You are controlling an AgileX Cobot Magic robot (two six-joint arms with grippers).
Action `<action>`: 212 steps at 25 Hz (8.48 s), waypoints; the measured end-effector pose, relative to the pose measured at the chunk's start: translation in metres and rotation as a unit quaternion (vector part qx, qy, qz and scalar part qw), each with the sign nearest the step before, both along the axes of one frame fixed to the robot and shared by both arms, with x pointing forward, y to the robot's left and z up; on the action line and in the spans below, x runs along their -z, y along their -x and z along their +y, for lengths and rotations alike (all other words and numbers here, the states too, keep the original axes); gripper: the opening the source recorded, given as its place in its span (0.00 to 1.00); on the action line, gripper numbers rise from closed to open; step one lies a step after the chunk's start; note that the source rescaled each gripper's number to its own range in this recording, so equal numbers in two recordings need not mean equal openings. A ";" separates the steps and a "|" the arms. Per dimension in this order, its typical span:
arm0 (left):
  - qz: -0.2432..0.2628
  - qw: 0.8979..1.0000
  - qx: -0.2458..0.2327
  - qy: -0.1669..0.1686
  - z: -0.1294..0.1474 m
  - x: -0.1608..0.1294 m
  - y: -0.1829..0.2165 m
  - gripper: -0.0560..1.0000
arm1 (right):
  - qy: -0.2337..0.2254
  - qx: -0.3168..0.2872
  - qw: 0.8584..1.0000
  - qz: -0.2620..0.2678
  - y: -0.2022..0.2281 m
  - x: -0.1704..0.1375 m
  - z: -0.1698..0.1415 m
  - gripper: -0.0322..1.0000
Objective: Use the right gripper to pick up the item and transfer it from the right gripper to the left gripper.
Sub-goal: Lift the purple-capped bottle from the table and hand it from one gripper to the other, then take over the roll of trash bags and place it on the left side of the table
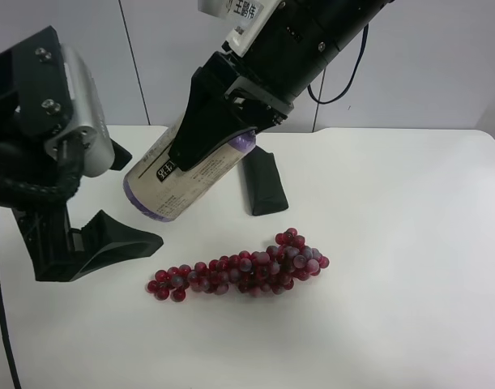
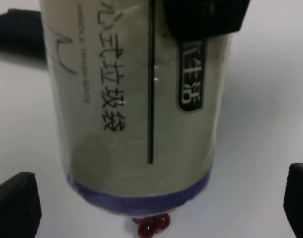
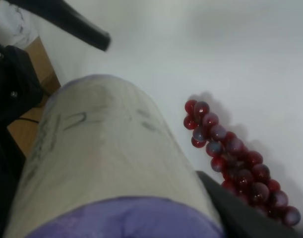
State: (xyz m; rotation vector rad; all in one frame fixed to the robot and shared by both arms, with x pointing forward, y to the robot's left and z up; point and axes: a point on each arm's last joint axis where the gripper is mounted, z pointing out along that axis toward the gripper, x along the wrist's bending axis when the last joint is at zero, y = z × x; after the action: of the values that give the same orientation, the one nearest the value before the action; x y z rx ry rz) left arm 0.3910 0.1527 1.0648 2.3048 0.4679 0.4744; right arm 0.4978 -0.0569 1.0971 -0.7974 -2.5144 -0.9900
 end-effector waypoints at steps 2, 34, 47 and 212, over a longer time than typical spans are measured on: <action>0.002 1.000 -0.002 -0.002 -0.002 0.003 -0.003 1.00 | 0.000 0.000 1.000 0.000 0.000 0.000 0.000 0.03; 0.015 0.999 -0.018 0.031 -0.019 -0.001 -0.019 0.06 | -0.010 0.002 1.000 0.008 0.001 -0.001 0.001 0.03; 0.021 0.999 -0.016 0.027 -0.018 0.000 -0.018 0.06 | -0.011 0.002 1.000 0.006 0.002 -0.004 0.000 0.98; 0.293 0.830 -0.474 0.004 0.127 0.149 -0.140 0.06 | 0.073 0.521 0.792 -0.309 0.262 0.050 -0.241 1.00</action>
State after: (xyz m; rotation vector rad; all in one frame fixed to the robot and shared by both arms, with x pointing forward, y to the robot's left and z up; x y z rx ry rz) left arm 0.5310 0.2795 0.9157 2.0223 1.9463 0.1764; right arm 0.2354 -0.2977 1.0473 -2.3980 -2.5715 -1.5622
